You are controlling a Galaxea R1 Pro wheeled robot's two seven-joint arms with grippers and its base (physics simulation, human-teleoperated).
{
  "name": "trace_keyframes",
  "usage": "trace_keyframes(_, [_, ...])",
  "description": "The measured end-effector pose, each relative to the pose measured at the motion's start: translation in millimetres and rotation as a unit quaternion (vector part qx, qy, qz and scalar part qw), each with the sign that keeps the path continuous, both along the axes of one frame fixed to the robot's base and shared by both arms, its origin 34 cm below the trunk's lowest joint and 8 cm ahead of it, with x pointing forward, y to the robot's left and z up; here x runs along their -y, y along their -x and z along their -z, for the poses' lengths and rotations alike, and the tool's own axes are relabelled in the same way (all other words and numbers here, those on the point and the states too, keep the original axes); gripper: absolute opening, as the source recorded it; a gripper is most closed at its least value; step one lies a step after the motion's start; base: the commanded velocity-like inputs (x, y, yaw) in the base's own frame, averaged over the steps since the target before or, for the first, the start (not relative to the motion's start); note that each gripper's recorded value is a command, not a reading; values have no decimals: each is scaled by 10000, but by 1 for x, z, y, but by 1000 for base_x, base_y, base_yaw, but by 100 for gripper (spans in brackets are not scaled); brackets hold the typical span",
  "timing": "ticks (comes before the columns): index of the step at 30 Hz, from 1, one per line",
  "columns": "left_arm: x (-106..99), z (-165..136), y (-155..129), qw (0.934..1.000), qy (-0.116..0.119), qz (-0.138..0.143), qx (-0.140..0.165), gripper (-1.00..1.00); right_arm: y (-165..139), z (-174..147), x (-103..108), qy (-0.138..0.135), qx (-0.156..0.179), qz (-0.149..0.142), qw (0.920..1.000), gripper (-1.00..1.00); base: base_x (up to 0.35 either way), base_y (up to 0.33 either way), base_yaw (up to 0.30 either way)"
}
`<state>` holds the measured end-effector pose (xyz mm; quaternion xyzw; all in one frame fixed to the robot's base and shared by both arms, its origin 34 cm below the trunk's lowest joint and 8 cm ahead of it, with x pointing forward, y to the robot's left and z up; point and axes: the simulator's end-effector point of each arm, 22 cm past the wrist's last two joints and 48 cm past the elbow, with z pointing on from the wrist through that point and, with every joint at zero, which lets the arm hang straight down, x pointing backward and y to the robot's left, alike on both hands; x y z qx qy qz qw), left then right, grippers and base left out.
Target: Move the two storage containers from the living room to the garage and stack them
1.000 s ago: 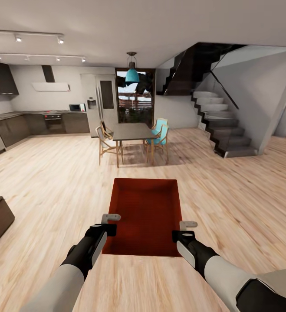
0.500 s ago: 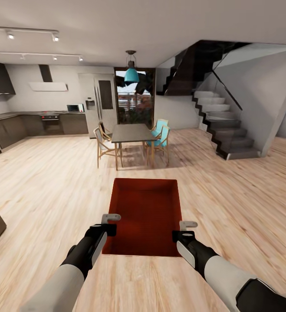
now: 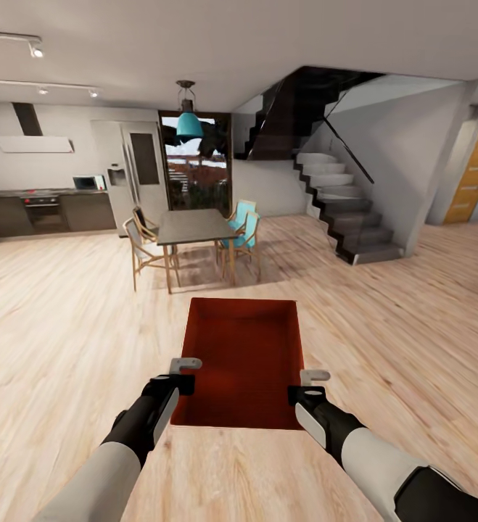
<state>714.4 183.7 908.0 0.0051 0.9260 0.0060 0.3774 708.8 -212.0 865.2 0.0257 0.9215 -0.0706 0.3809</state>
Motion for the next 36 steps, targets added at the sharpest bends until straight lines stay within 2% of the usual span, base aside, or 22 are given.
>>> trace_keyframes(5, [0,0,0,10000,3,-2,0,-100,0,0,0,-1,2,2,10000,-100,322,0,-129])
trace_keyframes(24, [0,0,0,10000,3,-2,-1,-100,0,0,0,-2,2,2,10000,-100,322,0,-4])
trace_keyframes(36, [0,0,0,10000,0,3,2,-100,0,0,0,-5,3,9,10000,-100,322,0,-221])
